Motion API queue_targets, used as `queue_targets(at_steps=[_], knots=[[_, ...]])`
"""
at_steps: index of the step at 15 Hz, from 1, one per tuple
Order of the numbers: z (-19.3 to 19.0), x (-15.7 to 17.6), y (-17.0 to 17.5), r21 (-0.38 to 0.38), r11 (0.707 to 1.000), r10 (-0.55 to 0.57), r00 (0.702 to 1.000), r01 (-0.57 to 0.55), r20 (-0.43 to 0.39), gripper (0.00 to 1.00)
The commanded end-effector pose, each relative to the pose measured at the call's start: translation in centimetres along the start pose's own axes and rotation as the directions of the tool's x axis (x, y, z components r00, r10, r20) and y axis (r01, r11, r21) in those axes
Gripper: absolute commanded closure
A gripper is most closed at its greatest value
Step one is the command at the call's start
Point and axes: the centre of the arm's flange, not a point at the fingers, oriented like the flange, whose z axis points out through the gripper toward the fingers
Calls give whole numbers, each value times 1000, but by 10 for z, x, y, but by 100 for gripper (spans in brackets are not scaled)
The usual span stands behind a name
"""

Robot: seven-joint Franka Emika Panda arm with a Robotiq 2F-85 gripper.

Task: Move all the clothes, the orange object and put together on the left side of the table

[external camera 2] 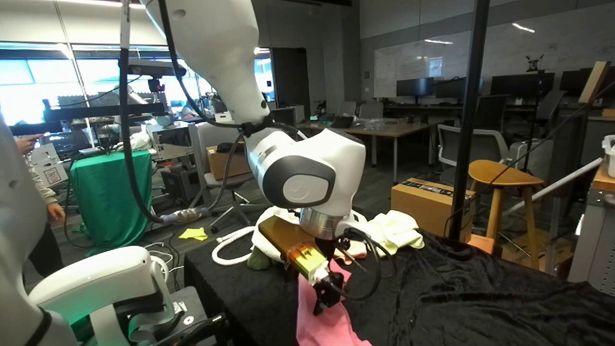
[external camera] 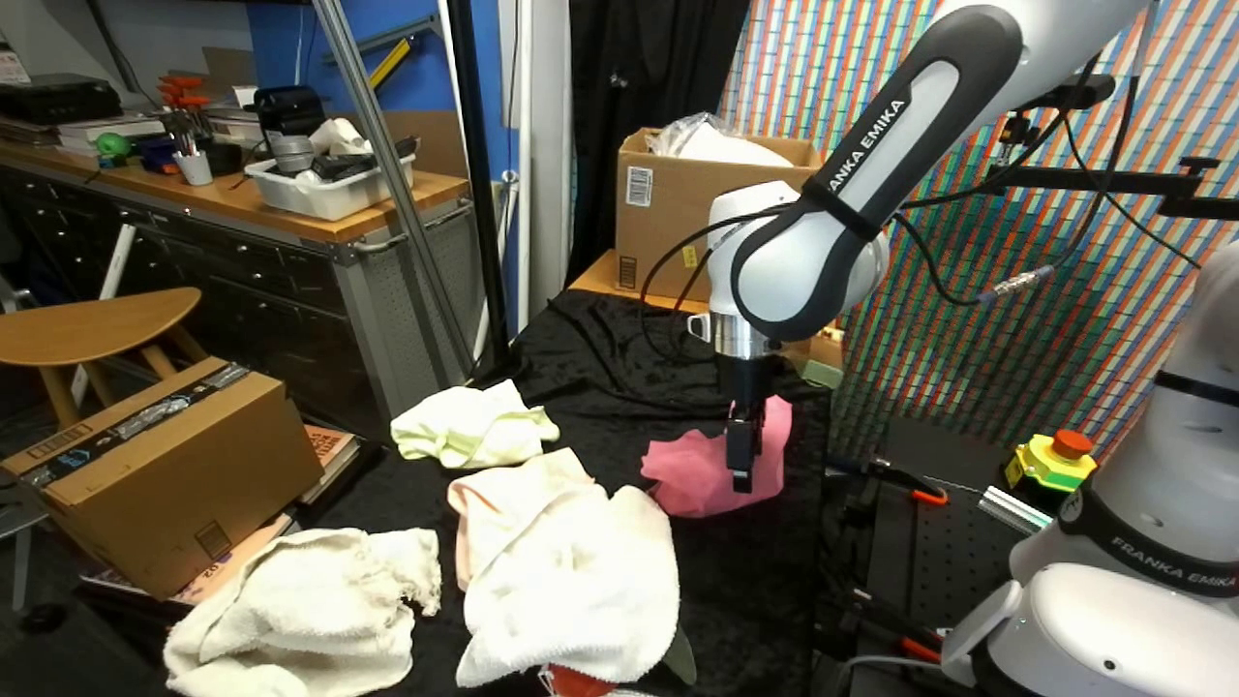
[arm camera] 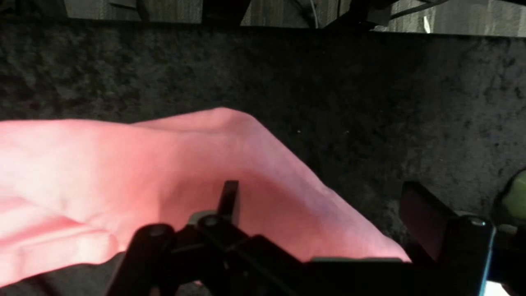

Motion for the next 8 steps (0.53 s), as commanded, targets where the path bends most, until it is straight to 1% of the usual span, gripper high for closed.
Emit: queue_targets(at_steps=[1,5,8], knots=[[-6,-21,6,-49,998,-41,995,36,-96,0],[-10,-22,0,-88,995,-67,982,53,-174,0],[-16,-21,-11,-88,994,-77,970,58,-232,0]])
